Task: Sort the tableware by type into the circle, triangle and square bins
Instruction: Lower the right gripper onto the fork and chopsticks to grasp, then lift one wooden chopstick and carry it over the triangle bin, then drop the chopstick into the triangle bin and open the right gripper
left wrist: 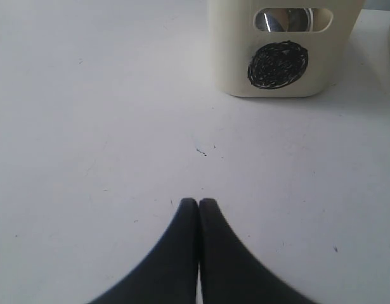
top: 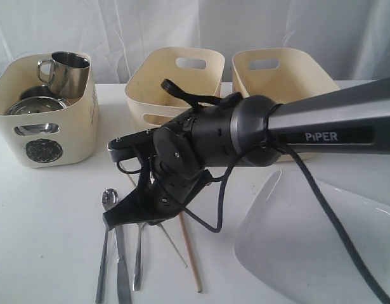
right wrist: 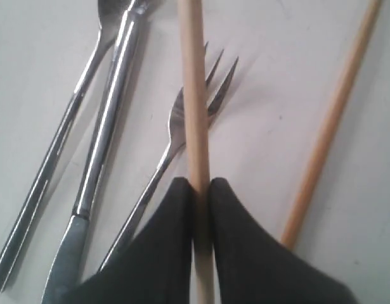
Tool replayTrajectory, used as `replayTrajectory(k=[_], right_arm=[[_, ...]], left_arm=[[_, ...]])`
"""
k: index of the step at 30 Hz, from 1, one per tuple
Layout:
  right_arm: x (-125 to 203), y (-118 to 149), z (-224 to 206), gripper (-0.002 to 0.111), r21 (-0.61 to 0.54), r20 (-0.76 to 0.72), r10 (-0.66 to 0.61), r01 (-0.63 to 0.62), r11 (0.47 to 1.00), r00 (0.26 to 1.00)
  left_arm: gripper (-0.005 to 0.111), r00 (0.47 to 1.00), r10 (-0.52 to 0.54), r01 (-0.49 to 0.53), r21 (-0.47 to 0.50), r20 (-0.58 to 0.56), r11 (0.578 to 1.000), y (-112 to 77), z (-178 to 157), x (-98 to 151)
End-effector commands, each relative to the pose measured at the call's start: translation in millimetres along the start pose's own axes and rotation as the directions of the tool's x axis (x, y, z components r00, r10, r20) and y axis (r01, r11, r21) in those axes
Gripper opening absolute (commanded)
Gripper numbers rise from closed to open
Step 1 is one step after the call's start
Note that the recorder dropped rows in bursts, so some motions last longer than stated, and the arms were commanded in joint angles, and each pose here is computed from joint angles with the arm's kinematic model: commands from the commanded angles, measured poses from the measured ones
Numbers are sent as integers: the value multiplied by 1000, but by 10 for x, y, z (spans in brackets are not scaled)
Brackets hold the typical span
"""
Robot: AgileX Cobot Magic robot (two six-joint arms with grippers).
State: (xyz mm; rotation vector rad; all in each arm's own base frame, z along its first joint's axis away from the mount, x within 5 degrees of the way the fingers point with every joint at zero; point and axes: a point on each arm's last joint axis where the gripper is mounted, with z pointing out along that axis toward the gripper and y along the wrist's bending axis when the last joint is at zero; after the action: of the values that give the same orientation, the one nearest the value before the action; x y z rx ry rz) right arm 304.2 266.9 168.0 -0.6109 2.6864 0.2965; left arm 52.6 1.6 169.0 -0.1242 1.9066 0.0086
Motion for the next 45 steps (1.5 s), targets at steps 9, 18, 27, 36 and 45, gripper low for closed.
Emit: replayTrajectory(k=[9,18,27,36,45], right_arm=[[-298,60,-985,0,-37,329,-44,60,998,943],[-766,192,-1860,0,112,894,-244,340,934,376],[-1037,-241,-1153,0,363,890,-392,159,918,233],[-975,-928,-373,0,290,843,-186,-135,947,505],[-1100,-1048,-315,42,279,834,-169,-137,951,525]], left_arm=[[0,1000,-11,11,2,6,1000,-2,1,3],[0,1000,-11,11,2,6,1000,-2,1,3],[0,1000,-11,11,2,6,1000,-2,1,3],[0,1000,-11,11,2,6,1000,-2,1,3],[0,1000,-11,11,2,6,1000,-2,1,3]])
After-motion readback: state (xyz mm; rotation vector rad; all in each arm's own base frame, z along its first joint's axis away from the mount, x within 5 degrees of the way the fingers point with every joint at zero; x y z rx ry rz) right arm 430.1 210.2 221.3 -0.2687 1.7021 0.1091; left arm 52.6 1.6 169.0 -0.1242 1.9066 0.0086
